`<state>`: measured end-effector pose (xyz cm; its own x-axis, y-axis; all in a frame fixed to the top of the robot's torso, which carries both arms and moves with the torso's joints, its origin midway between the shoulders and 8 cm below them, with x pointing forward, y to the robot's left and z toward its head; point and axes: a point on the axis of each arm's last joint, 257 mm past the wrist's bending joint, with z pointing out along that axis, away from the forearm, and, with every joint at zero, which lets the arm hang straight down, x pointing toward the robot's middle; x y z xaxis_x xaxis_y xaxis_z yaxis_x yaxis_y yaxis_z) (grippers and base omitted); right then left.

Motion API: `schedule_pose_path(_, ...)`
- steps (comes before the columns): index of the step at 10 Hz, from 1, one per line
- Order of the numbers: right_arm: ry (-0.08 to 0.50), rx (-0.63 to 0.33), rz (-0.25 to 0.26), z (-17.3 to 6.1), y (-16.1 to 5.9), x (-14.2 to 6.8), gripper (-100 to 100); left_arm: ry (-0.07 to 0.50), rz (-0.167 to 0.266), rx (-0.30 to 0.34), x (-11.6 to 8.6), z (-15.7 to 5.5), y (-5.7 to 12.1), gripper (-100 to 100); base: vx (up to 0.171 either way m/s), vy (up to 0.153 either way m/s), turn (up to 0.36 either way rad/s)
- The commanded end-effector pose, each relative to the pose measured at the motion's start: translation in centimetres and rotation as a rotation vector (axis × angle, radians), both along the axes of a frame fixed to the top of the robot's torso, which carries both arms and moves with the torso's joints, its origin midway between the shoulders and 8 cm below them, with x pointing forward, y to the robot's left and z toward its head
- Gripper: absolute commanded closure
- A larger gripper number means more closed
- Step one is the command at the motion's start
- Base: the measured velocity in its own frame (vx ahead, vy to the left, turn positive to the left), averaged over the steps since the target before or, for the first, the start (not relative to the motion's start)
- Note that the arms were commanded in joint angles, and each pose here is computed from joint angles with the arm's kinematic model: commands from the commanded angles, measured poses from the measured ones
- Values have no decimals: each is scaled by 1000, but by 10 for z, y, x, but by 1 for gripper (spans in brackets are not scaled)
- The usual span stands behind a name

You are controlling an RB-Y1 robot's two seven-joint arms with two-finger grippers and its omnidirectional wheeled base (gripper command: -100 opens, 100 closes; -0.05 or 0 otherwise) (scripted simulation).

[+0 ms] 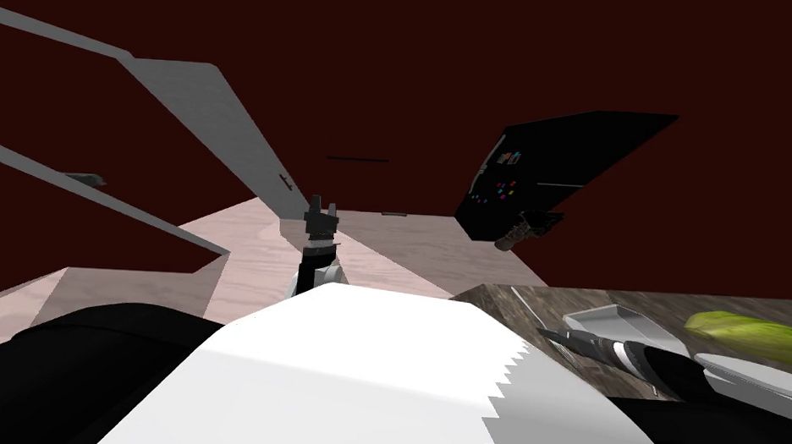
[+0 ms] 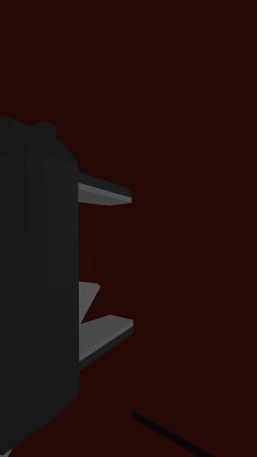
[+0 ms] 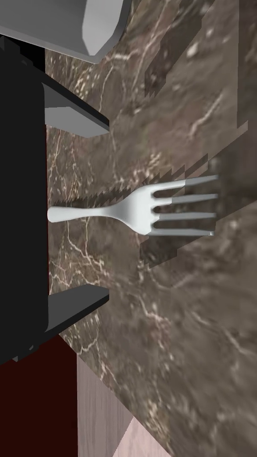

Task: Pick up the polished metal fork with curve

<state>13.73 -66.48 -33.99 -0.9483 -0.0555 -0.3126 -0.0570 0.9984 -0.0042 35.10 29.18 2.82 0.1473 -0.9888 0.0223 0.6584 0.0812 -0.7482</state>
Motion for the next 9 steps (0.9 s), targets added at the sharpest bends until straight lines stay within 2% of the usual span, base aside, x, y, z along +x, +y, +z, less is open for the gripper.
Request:
schedule_pose_path(1,14,-1,16,-4,5,1,-100,0,0,0,0,0,0,0,24,-27,-71)
schedule_pose_path(2,7,9,25,-6,16,14,-100,0,0,0,0,0,0,0,23,-28,-139)
schedule_pose_path(4,18,1,39,-7,15,11,-100,0,0,0,0,0,0,0,16,-21,-44)
schedule_pose_path(5,12,8,51,-9,26,24,-100,0,0,0,0,0,0,0,18,-27,-166)
schedule_pose_path(6,19,1,63,-10,25,22,-100,0,0,0,0,0,0,0,25,-24,-92)
schedule_pose_path(7,10,8,74,-11,36,35,-100,0,0,0,0,0,0,0,37,-35,-147)
schedule_pose_path(8,19,0,87,-12,35,33,-100,0,0,0,0,0,0,0,28,-27,-80)
schedule_pose_path(9,6,3,102,-12,46,46,-100,0,0,0,0,0,0,0,32,-36,-149)
